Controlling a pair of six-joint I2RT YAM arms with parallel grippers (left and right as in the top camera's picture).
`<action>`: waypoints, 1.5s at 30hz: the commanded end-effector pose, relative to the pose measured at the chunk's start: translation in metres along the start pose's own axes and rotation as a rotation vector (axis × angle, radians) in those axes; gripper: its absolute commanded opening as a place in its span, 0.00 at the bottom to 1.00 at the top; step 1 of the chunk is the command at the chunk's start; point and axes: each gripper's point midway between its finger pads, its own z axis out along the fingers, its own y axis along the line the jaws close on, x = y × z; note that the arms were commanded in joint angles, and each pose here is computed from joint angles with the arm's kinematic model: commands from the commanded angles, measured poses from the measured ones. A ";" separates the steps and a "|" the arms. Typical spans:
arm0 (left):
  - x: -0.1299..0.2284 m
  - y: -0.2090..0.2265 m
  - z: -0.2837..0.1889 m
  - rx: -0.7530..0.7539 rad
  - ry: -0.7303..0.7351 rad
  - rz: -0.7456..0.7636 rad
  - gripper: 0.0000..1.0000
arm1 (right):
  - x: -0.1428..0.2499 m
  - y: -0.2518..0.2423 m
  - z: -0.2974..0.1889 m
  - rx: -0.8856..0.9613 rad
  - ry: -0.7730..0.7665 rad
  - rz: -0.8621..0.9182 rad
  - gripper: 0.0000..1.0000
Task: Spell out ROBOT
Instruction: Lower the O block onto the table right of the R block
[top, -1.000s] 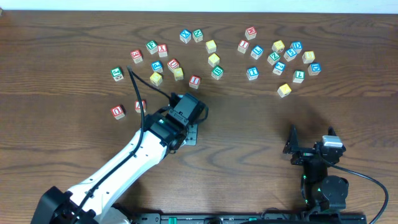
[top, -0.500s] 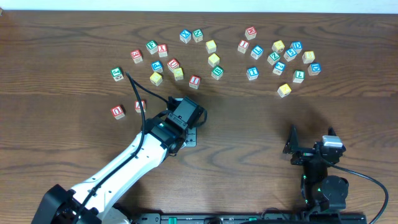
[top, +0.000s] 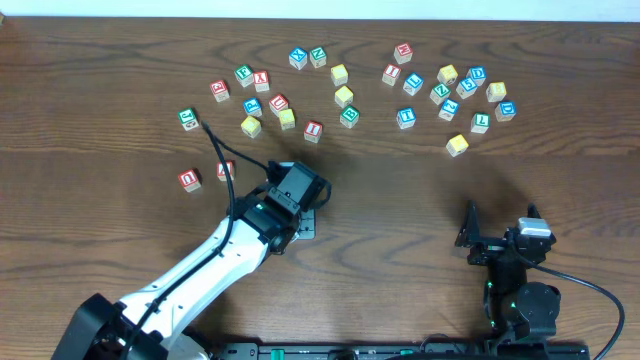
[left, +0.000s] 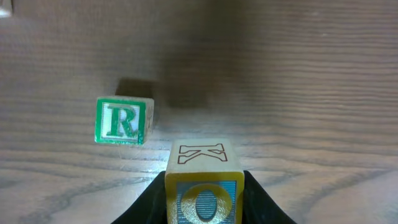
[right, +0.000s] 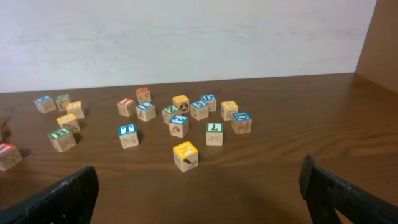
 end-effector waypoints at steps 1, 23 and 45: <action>0.005 0.004 0.006 -0.008 -0.005 -0.030 0.08 | 0.000 -0.002 0.000 0.007 -0.003 -0.011 0.99; 0.002 -0.002 0.034 -0.008 -0.005 -0.034 0.08 | 0.000 -0.002 0.000 0.007 -0.003 -0.011 0.99; 0.003 0.003 0.043 -0.045 -0.006 -0.029 0.08 | 0.000 -0.002 0.000 0.007 -0.003 -0.011 0.99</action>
